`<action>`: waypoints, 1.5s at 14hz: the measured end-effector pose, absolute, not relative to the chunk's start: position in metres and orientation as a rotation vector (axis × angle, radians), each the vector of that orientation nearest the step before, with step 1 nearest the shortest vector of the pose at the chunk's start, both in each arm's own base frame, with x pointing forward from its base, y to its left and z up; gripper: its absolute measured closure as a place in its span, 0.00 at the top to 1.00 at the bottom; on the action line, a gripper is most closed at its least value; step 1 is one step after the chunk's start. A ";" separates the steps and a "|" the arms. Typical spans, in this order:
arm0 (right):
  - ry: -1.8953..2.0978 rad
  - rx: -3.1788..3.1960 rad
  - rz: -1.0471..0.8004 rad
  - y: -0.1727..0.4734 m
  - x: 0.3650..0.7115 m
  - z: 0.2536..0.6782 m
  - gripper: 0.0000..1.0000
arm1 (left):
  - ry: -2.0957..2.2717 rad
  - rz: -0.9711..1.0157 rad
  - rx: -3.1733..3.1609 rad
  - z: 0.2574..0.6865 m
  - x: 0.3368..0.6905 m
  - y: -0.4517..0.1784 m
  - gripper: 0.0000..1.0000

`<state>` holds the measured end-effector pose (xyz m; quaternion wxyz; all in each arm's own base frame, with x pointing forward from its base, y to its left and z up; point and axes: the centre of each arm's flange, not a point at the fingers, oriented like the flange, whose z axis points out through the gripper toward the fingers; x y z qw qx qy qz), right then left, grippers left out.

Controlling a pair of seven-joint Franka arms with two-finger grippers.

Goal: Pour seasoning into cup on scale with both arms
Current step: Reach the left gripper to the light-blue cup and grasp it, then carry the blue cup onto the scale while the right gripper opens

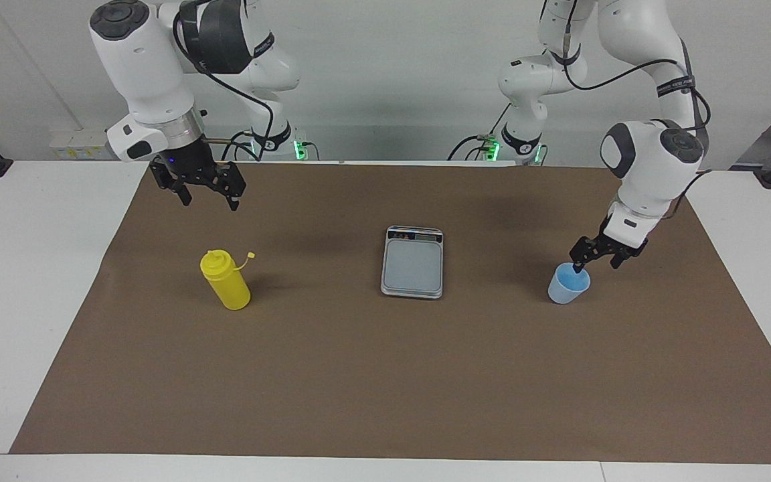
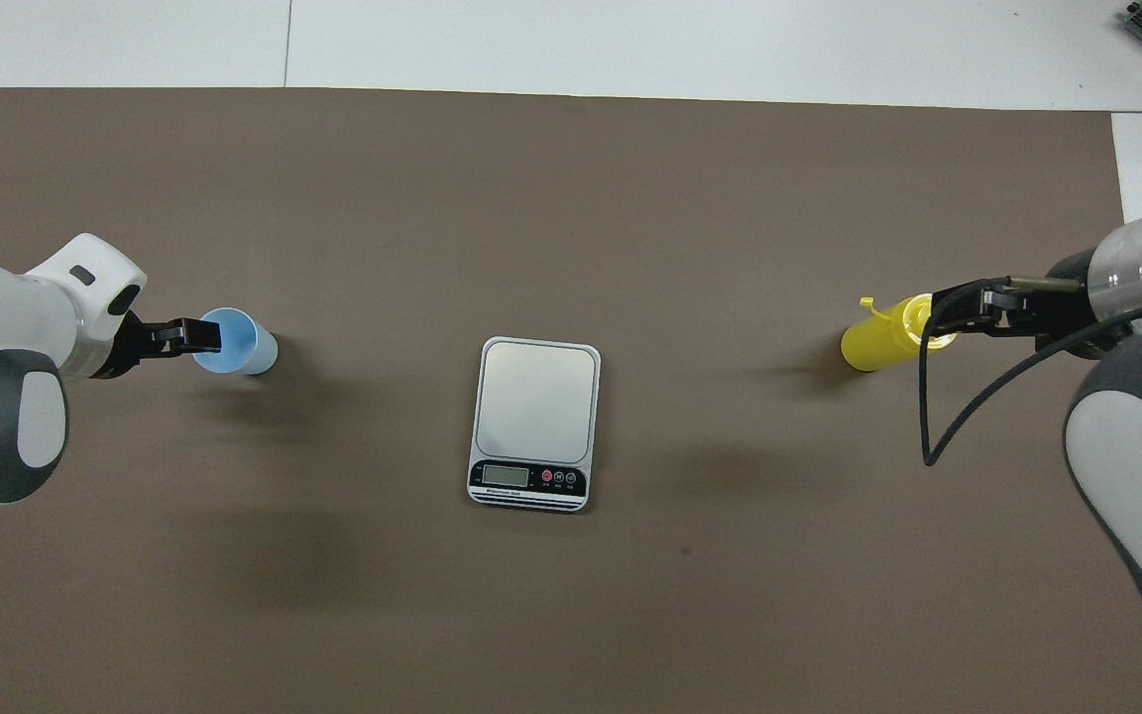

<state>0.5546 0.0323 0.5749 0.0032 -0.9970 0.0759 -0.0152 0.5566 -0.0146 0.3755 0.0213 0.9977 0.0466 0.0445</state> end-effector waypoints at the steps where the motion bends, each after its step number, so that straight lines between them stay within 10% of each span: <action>1: 0.238 -3.126 -0.048 0.032 0.555 0.575 1.00 | 0.151 0.138 3.090 0.368 0.558 -0.015 1.00; 7: 0.238 -3.126 -0.048 0.032 0.555 0.575 1.00 | 0.189 0.118 3.075 0.328 0.563 -0.019 0.95; 15: 0.240 -3.131 0.006 0.032 0.551 0.572 1.00 | 0.165 0.117 3.075 0.341 0.571 -0.027 0.03; 21: 0.242 -3.133 0.032 0.031 0.548 0.572 1.00 | 0.044 0.060 3.078 0.417 0.593 -0.077 0.03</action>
